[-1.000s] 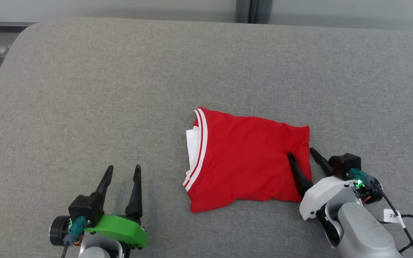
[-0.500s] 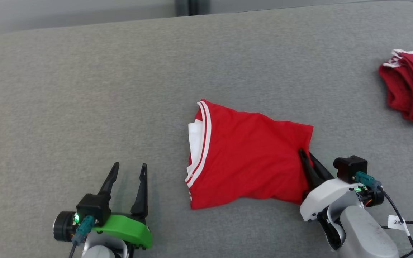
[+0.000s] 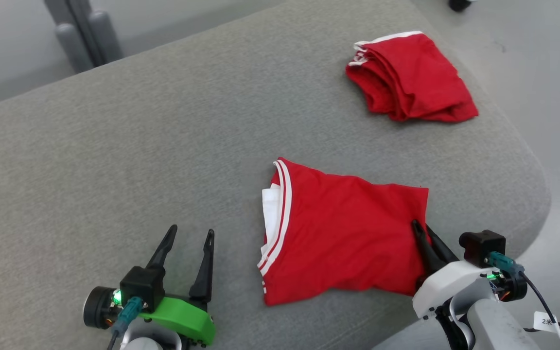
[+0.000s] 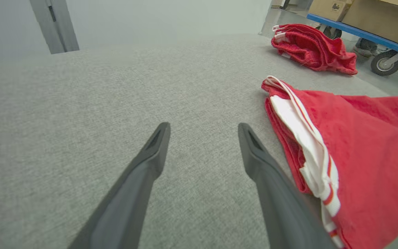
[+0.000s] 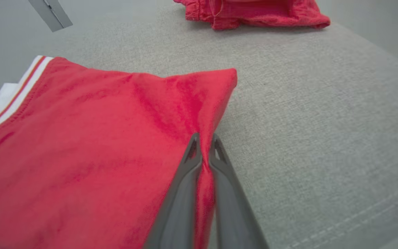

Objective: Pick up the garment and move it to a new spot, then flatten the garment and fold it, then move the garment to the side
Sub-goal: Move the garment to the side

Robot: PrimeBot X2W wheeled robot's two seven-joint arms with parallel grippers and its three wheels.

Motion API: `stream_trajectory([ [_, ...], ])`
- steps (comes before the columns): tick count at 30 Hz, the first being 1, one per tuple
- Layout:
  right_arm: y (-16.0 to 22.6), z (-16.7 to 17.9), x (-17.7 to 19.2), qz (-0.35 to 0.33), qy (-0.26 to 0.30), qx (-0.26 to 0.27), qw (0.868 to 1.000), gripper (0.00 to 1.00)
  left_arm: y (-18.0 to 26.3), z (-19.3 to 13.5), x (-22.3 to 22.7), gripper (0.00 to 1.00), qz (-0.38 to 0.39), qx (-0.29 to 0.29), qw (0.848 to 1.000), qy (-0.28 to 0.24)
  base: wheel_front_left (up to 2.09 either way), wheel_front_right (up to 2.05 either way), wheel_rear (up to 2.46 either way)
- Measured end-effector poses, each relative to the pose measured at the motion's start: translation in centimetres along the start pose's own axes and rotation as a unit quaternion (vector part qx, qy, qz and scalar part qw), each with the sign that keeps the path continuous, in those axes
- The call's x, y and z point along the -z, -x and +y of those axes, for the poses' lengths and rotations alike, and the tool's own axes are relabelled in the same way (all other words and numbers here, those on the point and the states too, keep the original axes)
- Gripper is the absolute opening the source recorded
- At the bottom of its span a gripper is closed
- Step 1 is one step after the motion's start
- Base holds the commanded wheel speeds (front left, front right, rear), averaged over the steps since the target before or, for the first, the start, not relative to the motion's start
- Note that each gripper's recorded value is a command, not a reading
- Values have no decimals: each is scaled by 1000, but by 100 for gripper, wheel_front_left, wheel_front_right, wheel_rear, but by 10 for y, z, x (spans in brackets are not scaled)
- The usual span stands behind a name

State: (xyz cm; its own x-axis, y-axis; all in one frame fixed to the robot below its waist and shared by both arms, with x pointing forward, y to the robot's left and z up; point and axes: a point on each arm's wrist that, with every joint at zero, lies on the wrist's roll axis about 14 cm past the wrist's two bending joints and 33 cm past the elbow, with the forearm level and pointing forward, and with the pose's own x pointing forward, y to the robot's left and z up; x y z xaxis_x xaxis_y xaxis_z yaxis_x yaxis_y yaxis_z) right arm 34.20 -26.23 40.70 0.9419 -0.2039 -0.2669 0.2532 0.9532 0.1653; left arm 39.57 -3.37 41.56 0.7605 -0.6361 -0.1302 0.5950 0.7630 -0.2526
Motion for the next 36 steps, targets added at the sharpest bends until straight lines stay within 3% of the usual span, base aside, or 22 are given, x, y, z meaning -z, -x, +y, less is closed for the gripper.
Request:
stream_trajectory([
  [9, 11, -29, -25, -33, 18, 40, 998, 0, -21, -30, 10, 100, 14, 65, 998, -7, 0, 0, 0],
  [17, -56, 11, -108, -115, 108, -25, 987, 0, -22, -7, 11, 100, 13, 54, 998, -22, 0, 0, 0],
  [22, -103, 24, -156, -137, 157, -31, 978, 0, -17, 14, 20, 100, 23, 32, 999, -21, 0, 0, 0],
  [30, -142, -56, -206, -103, 262, 76, 956, 0, -15, 38, 25, 100, 26, 9, 999, -19, 0, 0, 0],
  [31, -145, -65, -210, -101, 271, 88, 953, 13, -15, 42, 25, 100, 25, 3, 1000, -18, 0, 0, 0],
  [33, -148, -76, -214, -100, 278, 108, 949, 100, -14, 49, 26, 100, 26, -7, 1000, -15, 0, 0, 0],
  [36, -154, -81, -210, -104, 267, 123, 950, 100, -13, 56, 28, 100, 26, -16, 999, -11, 0, 0, 0],
])
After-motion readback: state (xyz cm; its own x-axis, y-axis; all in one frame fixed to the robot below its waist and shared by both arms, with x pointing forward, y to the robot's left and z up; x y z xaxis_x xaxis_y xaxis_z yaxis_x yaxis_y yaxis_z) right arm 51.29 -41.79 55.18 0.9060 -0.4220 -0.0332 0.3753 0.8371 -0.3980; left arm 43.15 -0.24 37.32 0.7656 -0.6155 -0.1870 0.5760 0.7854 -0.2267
